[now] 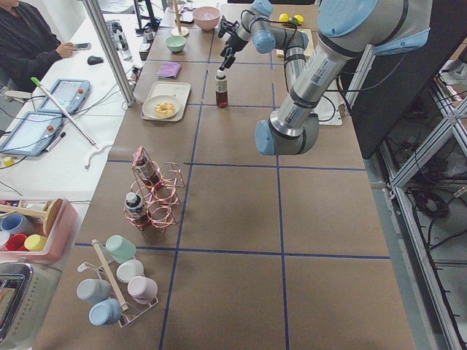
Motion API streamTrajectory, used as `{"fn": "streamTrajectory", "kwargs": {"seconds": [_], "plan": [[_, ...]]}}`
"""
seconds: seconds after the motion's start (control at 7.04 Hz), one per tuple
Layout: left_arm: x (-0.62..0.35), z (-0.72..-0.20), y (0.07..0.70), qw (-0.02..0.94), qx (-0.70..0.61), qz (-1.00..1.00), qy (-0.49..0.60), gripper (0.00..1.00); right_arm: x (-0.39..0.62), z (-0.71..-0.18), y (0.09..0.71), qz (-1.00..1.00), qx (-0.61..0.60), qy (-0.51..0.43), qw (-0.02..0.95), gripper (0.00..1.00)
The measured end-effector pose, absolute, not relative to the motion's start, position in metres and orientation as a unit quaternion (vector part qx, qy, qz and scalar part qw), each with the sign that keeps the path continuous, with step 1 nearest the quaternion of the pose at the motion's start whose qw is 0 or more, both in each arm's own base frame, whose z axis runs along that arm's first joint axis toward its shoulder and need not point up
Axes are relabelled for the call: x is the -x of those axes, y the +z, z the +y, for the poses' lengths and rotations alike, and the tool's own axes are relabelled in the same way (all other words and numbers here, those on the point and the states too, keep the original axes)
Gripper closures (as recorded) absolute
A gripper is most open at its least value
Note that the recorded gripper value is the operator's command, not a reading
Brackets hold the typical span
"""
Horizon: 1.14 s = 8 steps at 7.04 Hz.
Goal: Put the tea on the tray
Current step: 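Carry the bottle to the table center, set it upright, release, withdraw left gripper, then move the right gripper over the standing tea bottle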
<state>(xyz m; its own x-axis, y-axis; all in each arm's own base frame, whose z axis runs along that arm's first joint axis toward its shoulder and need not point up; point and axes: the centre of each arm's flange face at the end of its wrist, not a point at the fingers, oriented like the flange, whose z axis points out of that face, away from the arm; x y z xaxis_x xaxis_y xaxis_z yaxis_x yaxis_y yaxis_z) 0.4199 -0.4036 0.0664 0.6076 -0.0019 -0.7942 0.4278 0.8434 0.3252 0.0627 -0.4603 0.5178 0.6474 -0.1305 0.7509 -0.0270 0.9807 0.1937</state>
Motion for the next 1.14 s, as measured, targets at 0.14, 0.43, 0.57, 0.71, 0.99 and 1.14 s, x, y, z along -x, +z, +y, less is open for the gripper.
{"fn": "streamTrajectory", "kwargs": {"seconds": [0.14, 0.43, 0.57, 0.71, 0.99, 1.14], "plan": [[-0.382, -0.414, 0.093, 0.872, -0.235, 0.418, -0.101, 0.0, -0.041, -0.475, 0.479, -0.423, -0.103, -0.029, 0.9, 0.0], [-0.31, -0.433, 0.154, 0.894, -0.223, 0.385, -0.049, 0.0, 0.017, -0.497, 0.389, -0.44, -0.114, -0.015, 0.89, 0.0], [-0.282, -0.434, 0.185, 0.905, -0.223, 0.362, -0.033, 0.0, 0.058, -0.499, 0.342, -0.447, -0.112, -0.004, 0.887, 0.0], [-0.26, -0.431, 0.217, 0.916, -0.213, 0.34, -0.018, 0.0, 0.103, -0.495, 0.298, -0.456, -0.107, 0.011, 0.884, 0.0], [-0.2, -0.432, 0.285, 0.934, -0.169, 0.314, 0.026, 0.0, 0.185, -0.479, 0.227, -0.487, -0.073, 0.048, 0.869, 0.0], [-0.162, -0.433, 0.32, 0.941, -0.156, 0.297, 0.052, 0.0, 0.221, -0.467, 0.196, -0.492, -0.062, 0.057, 0.867, 0.0]]}}
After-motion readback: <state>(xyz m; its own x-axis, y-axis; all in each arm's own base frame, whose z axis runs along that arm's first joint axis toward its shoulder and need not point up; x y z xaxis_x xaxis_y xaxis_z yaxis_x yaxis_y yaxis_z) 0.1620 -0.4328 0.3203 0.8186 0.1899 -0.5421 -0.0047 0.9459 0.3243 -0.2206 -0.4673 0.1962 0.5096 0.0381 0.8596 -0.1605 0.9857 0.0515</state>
